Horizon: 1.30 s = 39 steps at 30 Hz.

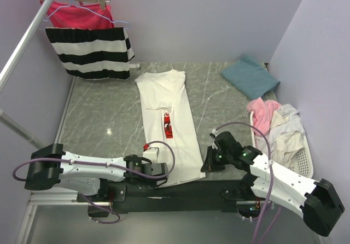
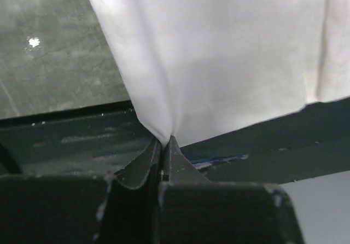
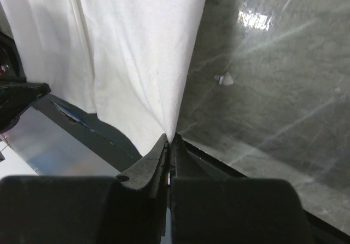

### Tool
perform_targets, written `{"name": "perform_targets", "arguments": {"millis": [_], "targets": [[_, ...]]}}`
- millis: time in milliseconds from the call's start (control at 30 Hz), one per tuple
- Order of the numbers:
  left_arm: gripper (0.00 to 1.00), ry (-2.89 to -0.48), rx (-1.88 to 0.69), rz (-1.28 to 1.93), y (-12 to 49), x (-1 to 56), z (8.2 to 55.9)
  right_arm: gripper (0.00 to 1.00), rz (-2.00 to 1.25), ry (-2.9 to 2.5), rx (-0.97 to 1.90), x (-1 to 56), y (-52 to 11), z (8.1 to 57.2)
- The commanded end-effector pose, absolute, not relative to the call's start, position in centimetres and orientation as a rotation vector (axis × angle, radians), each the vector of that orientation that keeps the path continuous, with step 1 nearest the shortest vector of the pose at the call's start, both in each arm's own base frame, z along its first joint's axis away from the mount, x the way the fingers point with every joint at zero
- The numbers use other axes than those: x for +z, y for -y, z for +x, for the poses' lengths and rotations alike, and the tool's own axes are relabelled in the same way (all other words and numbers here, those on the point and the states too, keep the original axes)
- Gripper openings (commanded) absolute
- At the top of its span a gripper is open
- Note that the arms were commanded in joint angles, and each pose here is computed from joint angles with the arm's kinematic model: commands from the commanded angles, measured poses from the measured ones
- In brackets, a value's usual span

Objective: Fold and stack the t-shirts
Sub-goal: Grab the bottom of the folded rectangular tshirt with both arms, then fold the folded rectangular tshirt in 1/3 of the way

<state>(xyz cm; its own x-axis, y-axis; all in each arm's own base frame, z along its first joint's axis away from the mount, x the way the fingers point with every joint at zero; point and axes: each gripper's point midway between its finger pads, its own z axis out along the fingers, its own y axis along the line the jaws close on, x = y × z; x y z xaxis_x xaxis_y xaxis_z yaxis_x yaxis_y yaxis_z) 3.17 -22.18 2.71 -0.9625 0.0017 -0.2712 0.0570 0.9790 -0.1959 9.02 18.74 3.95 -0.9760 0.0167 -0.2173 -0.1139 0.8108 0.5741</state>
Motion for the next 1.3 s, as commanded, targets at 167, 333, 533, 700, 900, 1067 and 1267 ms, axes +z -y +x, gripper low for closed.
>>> {"name": "perform_targets", "arguments": {"millis": [167, 333, 533, 700, 900, 1067, 1267], "targets": [[0.01, -2.572, -0.287, -0.133, 22.4, 9.6, 8.1, 0.01, -0.165, -2.599, 0.858, 8.8, -20.4, 13.5], [0.01, -2.496, -0.233, -0.194, 21.9, 10.7, 11.3, 0.01, -0.228, -2.560, 0.782, 10.3, -21.8, 16.8], [0.01, -2.433, -0.193, -0.251, 20.7, 11.3, 15.4, 0.02, -0.273, -2.558, 0.713, 10.7, -22.9, 20.2], [0.01, -2.383, -0.158, -0.283, 20.0, 11.6, 19.9, 0.01, -0.253, -2.552, 0.694, 11.5, -23.0, 23.4], [0.01, -2.374, -0.118, -0.257, 19.9, 11.3, 24.4, 0.01, -0.251, -2.566, 0.708, 11.5, -23.7, 27.3], [0.01, -2.399, -0.106, -0.230, 20.0, 10.0, 27.3, 0.00, -0.248, -2.595, 0.702, 10.9, -24.2, 30.6], [0.01, -2.409, -0.069, -0.232, 19.3, 8.3, 30.9, 0.00, -0.223, -2.631, 0.680, 9.5, -24.2, 33.8]]}}
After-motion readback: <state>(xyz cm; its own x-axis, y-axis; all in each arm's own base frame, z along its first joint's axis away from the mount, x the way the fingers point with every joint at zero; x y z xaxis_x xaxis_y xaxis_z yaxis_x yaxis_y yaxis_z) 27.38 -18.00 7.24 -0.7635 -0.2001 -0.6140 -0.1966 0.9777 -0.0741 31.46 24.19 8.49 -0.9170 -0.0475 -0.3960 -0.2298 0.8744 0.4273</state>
